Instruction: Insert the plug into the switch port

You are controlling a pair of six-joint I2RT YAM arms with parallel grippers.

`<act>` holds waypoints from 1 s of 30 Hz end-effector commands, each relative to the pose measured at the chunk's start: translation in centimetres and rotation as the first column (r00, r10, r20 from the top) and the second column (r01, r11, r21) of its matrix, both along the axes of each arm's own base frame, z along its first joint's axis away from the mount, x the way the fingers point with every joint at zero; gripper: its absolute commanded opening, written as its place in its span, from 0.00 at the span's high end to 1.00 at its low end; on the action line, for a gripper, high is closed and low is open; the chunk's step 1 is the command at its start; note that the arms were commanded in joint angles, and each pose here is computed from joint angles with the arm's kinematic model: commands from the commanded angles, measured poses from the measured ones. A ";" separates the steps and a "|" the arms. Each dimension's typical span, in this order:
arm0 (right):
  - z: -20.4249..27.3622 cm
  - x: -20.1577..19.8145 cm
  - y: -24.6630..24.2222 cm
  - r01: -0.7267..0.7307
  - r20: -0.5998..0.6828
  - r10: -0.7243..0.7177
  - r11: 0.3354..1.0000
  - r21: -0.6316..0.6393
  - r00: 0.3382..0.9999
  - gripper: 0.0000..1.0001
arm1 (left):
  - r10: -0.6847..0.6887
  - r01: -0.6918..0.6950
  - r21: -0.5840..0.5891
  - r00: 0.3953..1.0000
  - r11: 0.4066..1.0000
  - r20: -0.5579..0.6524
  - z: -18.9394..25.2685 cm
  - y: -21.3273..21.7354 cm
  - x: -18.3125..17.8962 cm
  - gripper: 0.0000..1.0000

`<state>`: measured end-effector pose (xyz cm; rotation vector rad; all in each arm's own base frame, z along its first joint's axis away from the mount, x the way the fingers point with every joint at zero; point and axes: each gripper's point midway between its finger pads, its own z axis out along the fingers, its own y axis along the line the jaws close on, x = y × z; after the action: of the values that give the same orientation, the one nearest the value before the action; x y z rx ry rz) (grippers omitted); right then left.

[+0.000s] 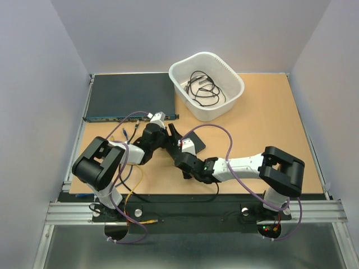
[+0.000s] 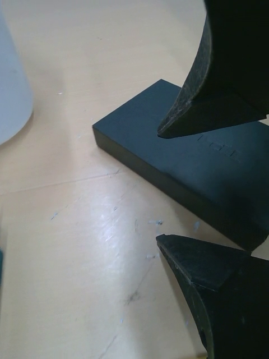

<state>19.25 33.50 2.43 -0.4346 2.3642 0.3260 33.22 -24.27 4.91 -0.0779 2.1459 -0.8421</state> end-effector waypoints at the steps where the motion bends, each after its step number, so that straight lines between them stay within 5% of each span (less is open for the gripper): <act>1: -0.8 0.2 -1.9 0.056 0.022 -0.055 0.995 -0.087 0.998 1.00 | -0.004 0.004 0.000 0.999 1.000 0.040 0.8 -1.0 0.9 0.20; 30: -0.7 1.0 -0.5 0.062 0.032 -0.059 0.993 -0.102 0.998 1.00 | -0.027 0.027 0.014 1.000 1.000 0.004 -0.9 -1.8 -0.8 0.21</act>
<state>20.66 32.94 2.45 -0.3839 2.3471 0.2042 32.65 -25.77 4.37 -0.0464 2.1539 -0.8366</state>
